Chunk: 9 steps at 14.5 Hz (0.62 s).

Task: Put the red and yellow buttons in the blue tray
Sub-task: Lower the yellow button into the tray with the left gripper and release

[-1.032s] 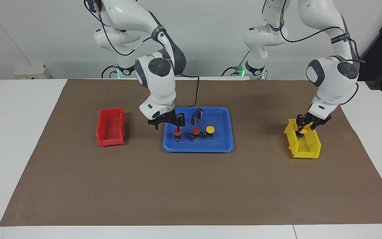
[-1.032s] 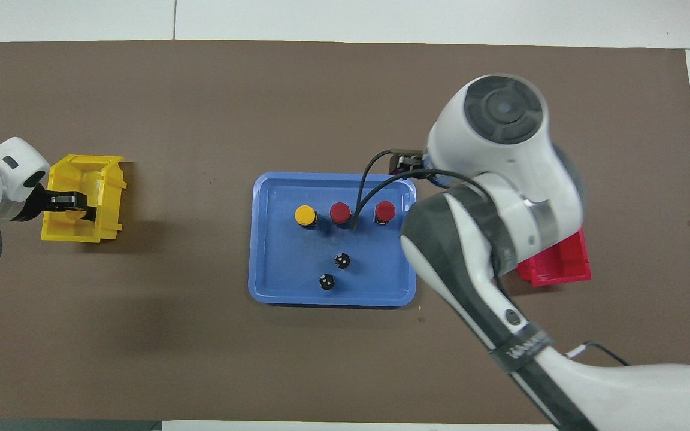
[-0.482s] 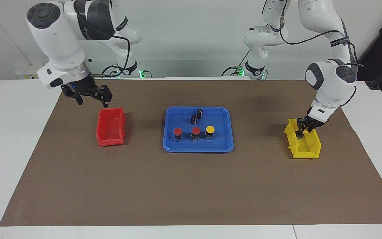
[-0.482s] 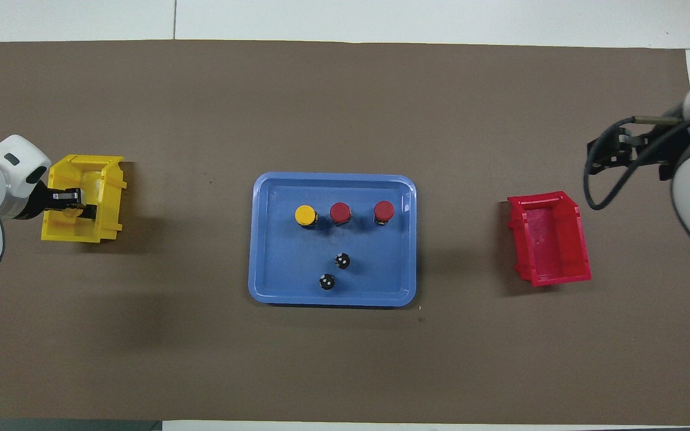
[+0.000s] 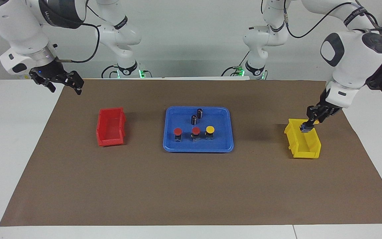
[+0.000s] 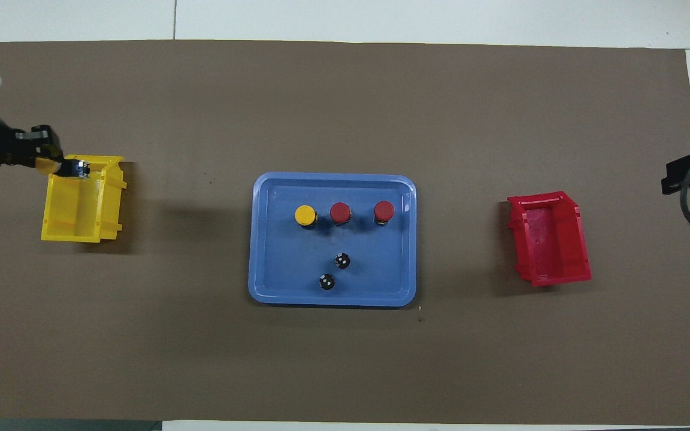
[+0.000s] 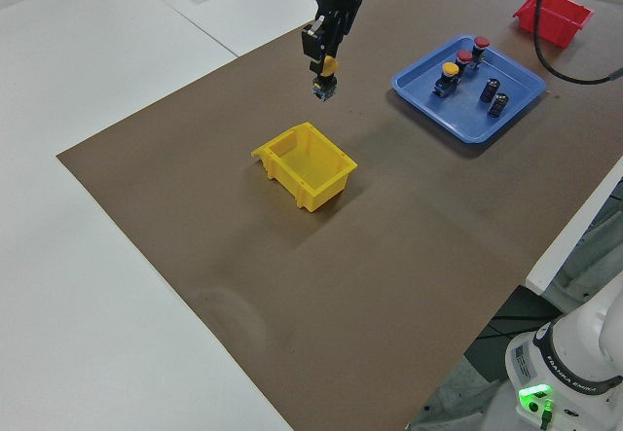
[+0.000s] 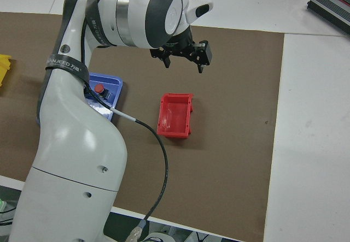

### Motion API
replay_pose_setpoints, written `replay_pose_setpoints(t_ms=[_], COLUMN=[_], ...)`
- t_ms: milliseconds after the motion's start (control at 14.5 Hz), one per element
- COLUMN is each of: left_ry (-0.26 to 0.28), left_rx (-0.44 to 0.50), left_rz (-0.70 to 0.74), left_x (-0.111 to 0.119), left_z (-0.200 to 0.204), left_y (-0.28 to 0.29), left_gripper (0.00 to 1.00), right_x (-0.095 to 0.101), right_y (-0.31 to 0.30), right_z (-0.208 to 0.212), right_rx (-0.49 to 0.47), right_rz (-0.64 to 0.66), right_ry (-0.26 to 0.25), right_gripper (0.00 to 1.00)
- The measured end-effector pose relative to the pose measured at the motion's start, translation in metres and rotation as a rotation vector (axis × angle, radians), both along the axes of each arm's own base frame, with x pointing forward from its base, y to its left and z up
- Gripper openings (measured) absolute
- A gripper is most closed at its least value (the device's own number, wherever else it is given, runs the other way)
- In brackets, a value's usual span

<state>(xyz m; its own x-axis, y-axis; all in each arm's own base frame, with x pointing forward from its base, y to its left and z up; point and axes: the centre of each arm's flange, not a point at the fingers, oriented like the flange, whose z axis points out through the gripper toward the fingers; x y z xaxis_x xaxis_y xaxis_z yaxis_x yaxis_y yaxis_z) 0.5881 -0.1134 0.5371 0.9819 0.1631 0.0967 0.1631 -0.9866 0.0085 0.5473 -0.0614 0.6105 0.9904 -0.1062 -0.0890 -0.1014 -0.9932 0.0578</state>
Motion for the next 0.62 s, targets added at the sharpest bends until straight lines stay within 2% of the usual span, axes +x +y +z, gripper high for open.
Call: replay_pose_setpoints(t_ms=[138,275,619], left_ry=[0.016,0.032,0.049], left_rx=[-0.007,-0.006,-0.002], left_rz=[-0.029,-0.049,-0.024], left_x=[-0.021,-0.042,-0.061], left_z=[-0.022,-0.054,-0.11], left_y=[-0.093,-0.155,-0.204], left_gripper=[0.41,0.41,0.41], right_x=[0.0,0.0,0.001], right_y=[0.0,0.004,0.009], right_z=[0.0,0.0,0.0], right_rx=[0.0,0.0,0.0], right_rz=[0.001,0.009,0.017], right_ry=[0.0,0.0,0.0], right_gripper=[1.0,1.0,1.0])
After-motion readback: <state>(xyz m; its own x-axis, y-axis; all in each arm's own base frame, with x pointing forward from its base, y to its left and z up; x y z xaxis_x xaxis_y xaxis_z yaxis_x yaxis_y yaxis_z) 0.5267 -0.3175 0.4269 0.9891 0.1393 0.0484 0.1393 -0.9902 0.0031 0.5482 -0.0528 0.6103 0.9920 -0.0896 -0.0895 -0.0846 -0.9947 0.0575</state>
